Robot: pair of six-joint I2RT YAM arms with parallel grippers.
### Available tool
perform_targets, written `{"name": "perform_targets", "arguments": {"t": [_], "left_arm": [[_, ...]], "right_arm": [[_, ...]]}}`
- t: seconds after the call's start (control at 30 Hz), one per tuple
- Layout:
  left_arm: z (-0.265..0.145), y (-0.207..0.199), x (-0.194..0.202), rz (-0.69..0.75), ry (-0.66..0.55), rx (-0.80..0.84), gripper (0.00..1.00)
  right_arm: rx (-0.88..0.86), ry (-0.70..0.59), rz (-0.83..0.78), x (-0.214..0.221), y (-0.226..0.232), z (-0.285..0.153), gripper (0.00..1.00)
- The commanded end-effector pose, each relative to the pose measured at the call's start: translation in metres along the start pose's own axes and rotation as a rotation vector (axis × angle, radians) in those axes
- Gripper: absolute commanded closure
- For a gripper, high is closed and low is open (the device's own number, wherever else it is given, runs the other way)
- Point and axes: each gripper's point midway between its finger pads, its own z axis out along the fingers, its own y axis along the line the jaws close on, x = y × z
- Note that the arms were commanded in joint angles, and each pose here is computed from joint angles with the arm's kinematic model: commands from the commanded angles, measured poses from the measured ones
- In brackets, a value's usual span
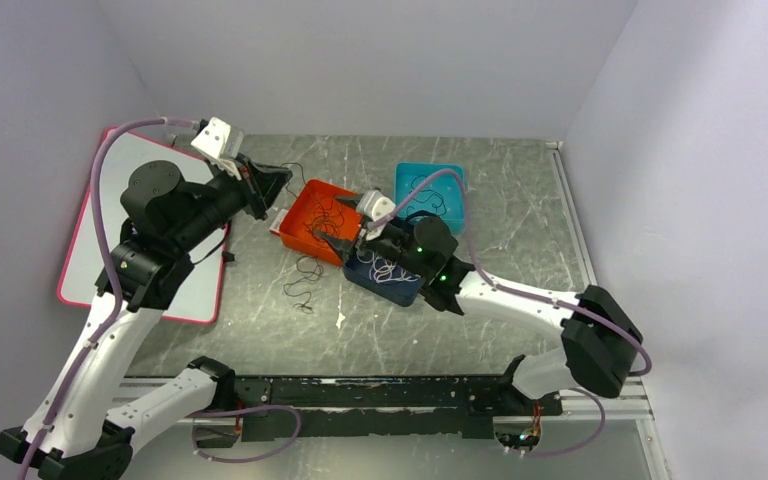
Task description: Untangle the cables
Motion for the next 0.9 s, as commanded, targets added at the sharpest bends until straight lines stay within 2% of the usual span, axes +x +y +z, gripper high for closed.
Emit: {"name": "perform_targets", "arguments": {"t": [0.0, 0.27, 0.47, 0.87], "left_arm": [[0.000, -0.005, -0.007, -0.002, -0.034, 0.026, 0.93], [0.000, -0.006, -0.009, -0.007, -0.041, 0.033, 0.93], [0.000, -0.007, -0.009, -0.008, -0.043, 0.037, 0.93], [-0.001, -0.003, -0.003, -0.015, -0.037, 0.014, 0.93]], "right_arm": [[0.049, -0.018, 0.058, 0.000, -0.006, 0.019, 0.27], [0.075, 0.039, 0.057, 0.030, -0.009, 0.037, 0.33], [0.099, 0.023, 0.068, 0.034, -0.013, 0.045, 0.40], [0.131, 0.010, 0.103, 0.029, -0.016, 0.039, 0.88]]}}
